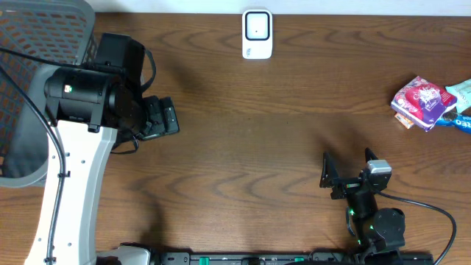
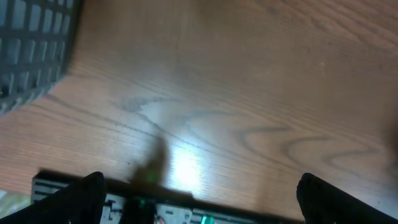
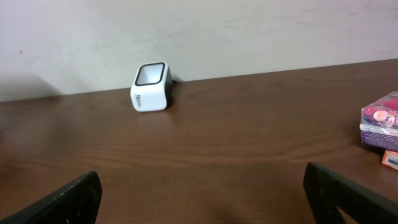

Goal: Scan the item barcode

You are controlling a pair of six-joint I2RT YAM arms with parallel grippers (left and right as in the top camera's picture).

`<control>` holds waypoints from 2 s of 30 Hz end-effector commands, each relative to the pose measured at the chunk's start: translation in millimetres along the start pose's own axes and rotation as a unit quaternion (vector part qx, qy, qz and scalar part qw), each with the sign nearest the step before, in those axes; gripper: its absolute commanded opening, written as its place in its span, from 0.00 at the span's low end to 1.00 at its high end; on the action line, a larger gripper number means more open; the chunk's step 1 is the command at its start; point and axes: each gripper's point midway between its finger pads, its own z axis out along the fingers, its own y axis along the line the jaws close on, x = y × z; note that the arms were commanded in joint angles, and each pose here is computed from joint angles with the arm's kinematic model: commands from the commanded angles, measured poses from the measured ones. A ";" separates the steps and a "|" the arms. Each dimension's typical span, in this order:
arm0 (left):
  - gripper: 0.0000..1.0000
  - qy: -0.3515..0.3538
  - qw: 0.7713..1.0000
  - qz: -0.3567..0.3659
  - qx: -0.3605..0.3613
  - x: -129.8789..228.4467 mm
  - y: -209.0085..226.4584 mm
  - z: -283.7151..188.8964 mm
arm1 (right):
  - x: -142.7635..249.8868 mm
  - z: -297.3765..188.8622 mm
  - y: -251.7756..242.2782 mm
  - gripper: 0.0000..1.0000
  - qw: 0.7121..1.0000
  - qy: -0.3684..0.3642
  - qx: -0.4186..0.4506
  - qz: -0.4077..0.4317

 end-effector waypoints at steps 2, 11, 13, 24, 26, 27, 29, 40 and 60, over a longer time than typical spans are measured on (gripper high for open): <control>0.98 0.042 0.998 -0.001 0.041 15.3 -13.1 0.3 | -0.5 -0.3 -3.3 0.99 1.000 -0.002 0.008 -0.007; 0.98 0.042 0.998 -0.001 0.040 15.4 -12.6 0.3 | -0.5 -0.3 -3.3 0.99 1.000 -0.002 0.008 -0.007; 0.98 0.042 0.998 -0.001 0.040 15.4 -12.7 0.3 | -0.5 -0.3 -3.3 0.99 1.000 -0.002 0.008 -0.007; 0.98 0.043 0.998 -0.001 0.039 15.6 -12.5 0.3 | -0.5 -0.3 -3.3 0.99 1.000 -0.002 0.008 -0.007; 0.98 0.042 0.998 -0.001 0.039 15.4 -12.5 0.3 | -0.5 -0.3 -3.3 0.99 1.000 -0.002 0.008 -0.007; 0.98 0.042 0.998 -0.001 0.038 15.2 -11.9 0.4 | -0.5 -0.3 -3.3 0.99 1.000 -0.002 0.008 -0.007; 0.98 0.039 0.999 0.002 0.033 14.5 -10.3 0.5 | -0.5 -0.3 -3.2 0.99 1.000 -0.002 0.008 -0.007; 0.98 -0.005 1.000 0.004 0.029 9.6 -4.3 -11.1 | -0.5 -0.3 -3.3 0.99 1.000 -0.002 0.008 -0.007; 0.98 -0.321 0.902 0.211 0.196 38.1 -26.2 60.9 | -0.5 -0.3 -3.3 0.99 1.000 -0.002 0.008 -0.007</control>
